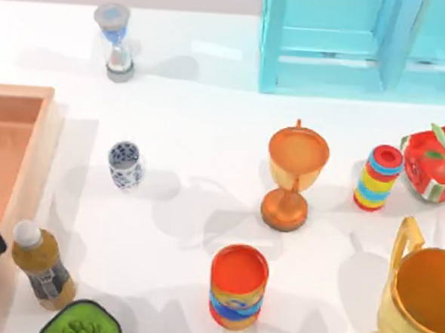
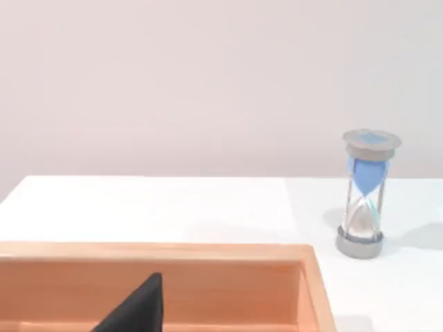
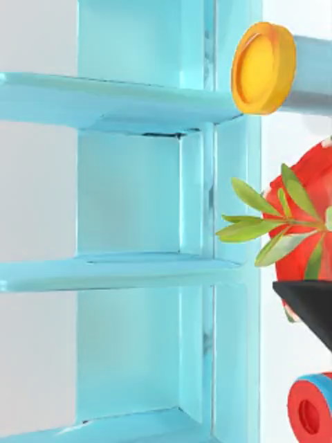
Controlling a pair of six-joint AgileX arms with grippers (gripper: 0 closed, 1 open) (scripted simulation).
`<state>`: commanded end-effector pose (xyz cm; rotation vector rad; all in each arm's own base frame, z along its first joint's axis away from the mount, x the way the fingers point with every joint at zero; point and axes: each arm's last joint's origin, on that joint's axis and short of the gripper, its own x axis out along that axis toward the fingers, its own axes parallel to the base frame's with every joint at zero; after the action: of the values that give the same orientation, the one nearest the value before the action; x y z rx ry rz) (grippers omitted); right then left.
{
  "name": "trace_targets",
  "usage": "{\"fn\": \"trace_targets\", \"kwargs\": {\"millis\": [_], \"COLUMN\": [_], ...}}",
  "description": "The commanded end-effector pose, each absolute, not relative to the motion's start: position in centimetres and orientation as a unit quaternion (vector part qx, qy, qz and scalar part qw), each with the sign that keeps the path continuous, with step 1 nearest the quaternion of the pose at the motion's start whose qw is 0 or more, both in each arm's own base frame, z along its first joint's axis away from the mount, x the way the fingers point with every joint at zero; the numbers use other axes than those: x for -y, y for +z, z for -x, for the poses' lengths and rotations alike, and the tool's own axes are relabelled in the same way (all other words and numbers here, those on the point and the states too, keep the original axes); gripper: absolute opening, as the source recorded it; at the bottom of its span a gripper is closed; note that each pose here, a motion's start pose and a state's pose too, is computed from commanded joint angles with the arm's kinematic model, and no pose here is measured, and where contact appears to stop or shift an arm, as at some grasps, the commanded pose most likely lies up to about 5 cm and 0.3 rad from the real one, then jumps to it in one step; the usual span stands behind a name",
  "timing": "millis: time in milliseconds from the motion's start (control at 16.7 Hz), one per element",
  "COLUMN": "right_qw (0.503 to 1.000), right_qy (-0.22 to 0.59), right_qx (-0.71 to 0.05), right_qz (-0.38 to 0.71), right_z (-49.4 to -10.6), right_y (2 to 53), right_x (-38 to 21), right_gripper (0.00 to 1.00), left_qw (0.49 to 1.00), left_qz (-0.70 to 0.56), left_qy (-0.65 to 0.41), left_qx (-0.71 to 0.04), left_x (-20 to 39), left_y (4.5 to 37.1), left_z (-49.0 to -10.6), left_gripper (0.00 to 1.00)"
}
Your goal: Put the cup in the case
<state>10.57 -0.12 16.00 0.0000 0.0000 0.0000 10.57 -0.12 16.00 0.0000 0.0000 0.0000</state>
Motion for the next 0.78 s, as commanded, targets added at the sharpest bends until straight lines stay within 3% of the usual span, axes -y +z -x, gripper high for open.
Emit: {"fn": "trace_targets", "kwargs": {"millis": [360, 780], "right_qw": [1.000, 1.000], "right_qy": [0.000, 0.000], "right_qx": [0.000, 0.000], "right_qz": [0.000, 0.000], "right_z": [-10.6, -10.6], "right_y": [16.0, 16.0], "right_x": [0.1, 0.1], "right_gripper": [1.00, 1.00], "left_qw": [0.999, 0.975], "left_qz": [0.009, 0.042], "left_qy": [-0.009, -0.041], "left_qx": [-0.036, -0.216], "left_x": [0.3, 1.6], "left_y": [17.7, 25.1], "left_z": [-10.7, -14.3], "left_gripper": [1.00, 1.00]}}
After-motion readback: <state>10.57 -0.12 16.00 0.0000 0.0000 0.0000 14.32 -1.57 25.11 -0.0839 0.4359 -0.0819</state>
